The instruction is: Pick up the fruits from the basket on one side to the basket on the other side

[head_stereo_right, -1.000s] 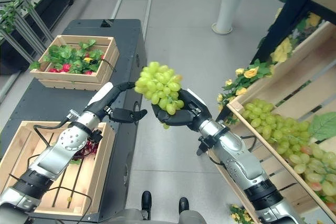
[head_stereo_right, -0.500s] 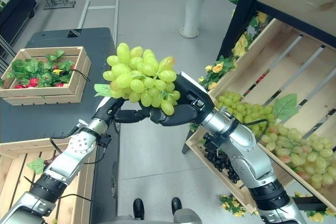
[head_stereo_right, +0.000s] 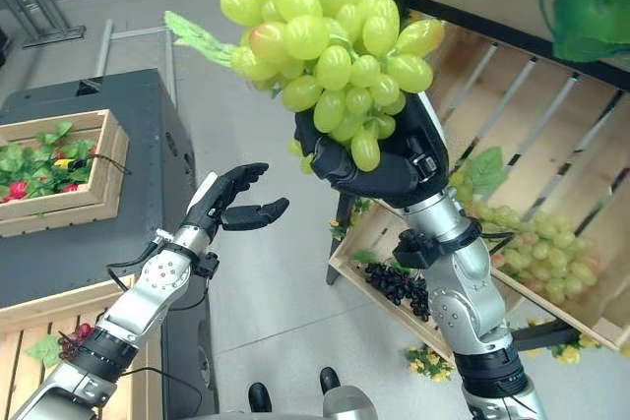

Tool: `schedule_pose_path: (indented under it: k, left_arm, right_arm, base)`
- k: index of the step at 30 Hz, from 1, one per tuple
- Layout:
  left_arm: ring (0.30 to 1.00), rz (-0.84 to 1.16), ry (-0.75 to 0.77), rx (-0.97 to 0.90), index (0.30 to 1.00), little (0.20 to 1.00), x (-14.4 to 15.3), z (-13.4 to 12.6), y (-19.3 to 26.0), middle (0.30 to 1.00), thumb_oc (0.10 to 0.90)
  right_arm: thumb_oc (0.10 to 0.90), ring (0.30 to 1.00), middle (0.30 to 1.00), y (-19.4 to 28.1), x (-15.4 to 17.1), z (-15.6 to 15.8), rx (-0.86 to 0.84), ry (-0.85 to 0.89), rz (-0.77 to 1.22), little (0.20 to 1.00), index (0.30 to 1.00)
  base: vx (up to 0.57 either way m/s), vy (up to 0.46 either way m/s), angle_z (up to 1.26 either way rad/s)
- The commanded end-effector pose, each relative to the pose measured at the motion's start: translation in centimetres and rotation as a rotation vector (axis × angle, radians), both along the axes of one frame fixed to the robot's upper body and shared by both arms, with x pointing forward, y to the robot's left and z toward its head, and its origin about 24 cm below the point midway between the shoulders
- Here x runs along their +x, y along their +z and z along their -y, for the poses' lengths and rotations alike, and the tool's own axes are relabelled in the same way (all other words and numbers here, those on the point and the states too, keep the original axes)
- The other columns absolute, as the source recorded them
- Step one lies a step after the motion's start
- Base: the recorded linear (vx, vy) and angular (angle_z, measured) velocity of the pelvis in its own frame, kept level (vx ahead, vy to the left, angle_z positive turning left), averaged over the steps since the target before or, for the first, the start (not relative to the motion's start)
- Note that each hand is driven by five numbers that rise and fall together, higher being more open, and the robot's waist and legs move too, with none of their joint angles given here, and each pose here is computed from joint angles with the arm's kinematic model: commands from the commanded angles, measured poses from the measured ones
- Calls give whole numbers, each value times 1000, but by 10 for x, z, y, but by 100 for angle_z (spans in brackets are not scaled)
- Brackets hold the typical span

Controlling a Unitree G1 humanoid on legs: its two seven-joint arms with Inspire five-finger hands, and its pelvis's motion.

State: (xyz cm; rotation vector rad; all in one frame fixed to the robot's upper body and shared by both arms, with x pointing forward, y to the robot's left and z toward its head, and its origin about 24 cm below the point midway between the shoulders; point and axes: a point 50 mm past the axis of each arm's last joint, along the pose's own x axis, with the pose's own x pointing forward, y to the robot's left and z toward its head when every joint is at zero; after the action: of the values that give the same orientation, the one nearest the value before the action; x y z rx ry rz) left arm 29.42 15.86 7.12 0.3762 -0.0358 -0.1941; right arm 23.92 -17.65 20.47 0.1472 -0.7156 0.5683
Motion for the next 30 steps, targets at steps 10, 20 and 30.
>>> schedule_pose_path:
  k: [10, 20, 30]
  left_arm:
    - [900, 155, 43, -44, 900, 900, 13, 2, 25, 900, 800]
    - [900, 138, 34, -36, 900, 900, 12, 1, 19, 900, 800]
    - [900, 127, -12, -10, 900, 900, 13, 10, 18, 900, 800]
  right_arm:
    - [400, 300, 300, 62, -36, 42, -189, -313, 382, 300, 300]
    - [400, 300, 300, 59, -16, 52, -316, -456, 267, 300, 300]
    - [400, 300, 300, 47, 18, 71, -311, -620, 91, 300, 300]
  base:
    - [16, 28, -21]
    - [1, 1, -1]
    - [-1, -1, 0]
